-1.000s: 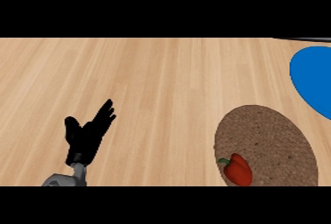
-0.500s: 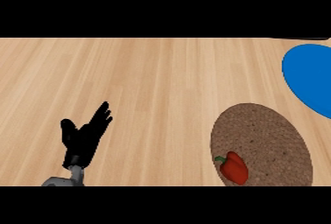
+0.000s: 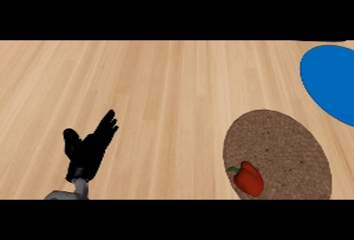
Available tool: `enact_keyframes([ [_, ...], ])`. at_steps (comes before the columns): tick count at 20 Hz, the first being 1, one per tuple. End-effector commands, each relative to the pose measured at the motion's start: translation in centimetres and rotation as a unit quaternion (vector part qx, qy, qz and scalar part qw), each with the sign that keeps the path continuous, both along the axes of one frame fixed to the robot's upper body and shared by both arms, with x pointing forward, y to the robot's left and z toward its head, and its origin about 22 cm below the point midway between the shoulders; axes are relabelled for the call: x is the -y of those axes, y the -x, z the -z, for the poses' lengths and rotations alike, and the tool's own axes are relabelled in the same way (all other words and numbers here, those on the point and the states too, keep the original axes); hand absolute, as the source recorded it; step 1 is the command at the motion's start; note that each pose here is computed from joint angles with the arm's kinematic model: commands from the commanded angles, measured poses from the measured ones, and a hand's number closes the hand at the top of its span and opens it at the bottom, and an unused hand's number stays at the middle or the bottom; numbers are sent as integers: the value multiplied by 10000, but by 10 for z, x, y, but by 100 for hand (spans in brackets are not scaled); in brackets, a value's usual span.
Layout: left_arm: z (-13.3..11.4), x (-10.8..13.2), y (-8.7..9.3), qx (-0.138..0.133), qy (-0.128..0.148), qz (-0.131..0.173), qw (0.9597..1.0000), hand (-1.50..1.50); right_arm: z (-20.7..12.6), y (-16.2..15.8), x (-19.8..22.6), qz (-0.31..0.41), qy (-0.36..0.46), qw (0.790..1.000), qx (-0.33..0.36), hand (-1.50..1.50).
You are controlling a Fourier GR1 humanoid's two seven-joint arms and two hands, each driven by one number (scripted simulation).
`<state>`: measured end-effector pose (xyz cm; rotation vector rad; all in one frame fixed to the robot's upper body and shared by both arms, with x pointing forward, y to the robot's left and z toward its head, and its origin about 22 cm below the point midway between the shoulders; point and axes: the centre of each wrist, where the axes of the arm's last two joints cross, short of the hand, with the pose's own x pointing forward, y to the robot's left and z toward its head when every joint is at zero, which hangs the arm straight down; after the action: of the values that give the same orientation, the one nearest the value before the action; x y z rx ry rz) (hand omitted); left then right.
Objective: Pick the eggplant from the placemat and place it in the plate
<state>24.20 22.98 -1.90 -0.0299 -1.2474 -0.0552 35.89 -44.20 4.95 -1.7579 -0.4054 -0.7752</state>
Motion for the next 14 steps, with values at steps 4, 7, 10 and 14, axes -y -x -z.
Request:
enact_keyframes([
  [4, 16, 3, 14, -168, 1, -12, 9999, 0, 4, -1, 0, -90, 789, 9916, 1025, -150],
  [7, 11, 2, 3, -185, 21, -33, 9998, 0, 0, -10, -14, 38, 1201, 9794, 1621, -150],
  [10, 9, -2, 2, -184, 55, -87, 9998, 0, 7, -10, -20, 232, 1279, 9723, 1942, -150],
  [14, 6, -21, 5, -289, -75, -272, 9992, 0, 15, -17, -46, 78, 1096, 9685, 2236, -150],
])
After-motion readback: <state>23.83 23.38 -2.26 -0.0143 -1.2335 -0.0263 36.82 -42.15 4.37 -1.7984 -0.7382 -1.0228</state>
